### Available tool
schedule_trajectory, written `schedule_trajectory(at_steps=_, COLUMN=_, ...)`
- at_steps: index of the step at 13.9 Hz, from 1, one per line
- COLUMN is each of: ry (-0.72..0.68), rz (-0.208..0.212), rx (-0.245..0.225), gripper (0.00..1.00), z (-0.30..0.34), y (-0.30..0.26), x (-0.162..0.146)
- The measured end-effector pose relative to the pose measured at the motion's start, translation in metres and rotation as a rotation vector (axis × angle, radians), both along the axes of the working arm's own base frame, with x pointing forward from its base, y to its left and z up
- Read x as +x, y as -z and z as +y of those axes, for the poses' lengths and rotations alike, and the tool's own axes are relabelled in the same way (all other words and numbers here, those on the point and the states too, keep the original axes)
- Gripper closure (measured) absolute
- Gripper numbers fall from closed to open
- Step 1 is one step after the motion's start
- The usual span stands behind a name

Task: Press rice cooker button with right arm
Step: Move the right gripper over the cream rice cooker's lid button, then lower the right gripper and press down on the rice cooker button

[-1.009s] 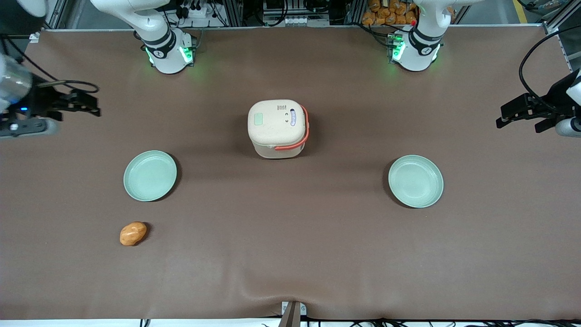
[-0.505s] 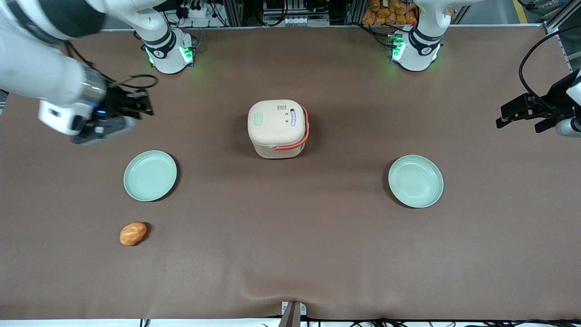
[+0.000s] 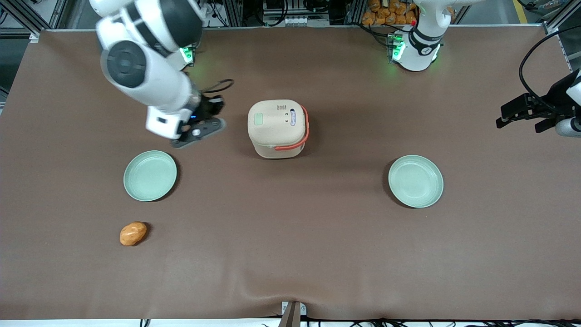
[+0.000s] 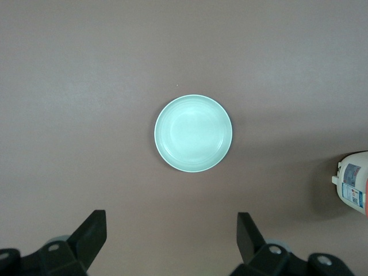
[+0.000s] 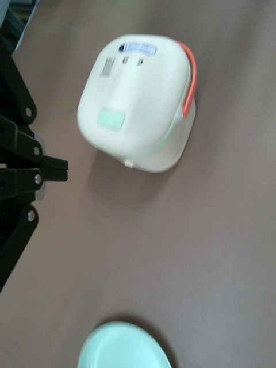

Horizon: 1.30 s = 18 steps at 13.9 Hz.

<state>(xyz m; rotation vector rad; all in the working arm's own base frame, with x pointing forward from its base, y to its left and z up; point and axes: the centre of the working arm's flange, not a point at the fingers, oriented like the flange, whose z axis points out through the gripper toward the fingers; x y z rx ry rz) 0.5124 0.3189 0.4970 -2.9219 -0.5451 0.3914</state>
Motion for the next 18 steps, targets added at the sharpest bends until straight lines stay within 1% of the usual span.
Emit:
schedule_trajectory(at_steps=2, ry=0.005, rz=0.037, rx=-0.007, gripper=0.99, z=0.020, y=0.019, x=-0.007)
schedule_trajectory(at_steps=5, ry=0.023, rz=0.086, rx=0.008, gripper=0.99, z=0.026, y=0.045, x=-0.010)
schedule_trajectory(at_steps=7, ry=0.022, rz=0.108, rx=0.012, gripper=0.99, z=0.032, y=0.057, x=-0.014)
schedule_trajectory(at_steps=14, ry=-0.015, rz=0.115, rx=-0.003, gripper=0.99, z=0.062, y=0.089, x=-0.027)
schedule_trajectory(at_steps=16, ry=-0.016, rz=0.127, rx=-0.008, gripper=0.99, z=0.066, y=0.102, x=-0.031)
schedule_trajectory(at_steps=18, ry=-0.019, rz=0.145, rx=-0.002, gripper=0.99, z=0.074, y=0.114, x=-0.037)
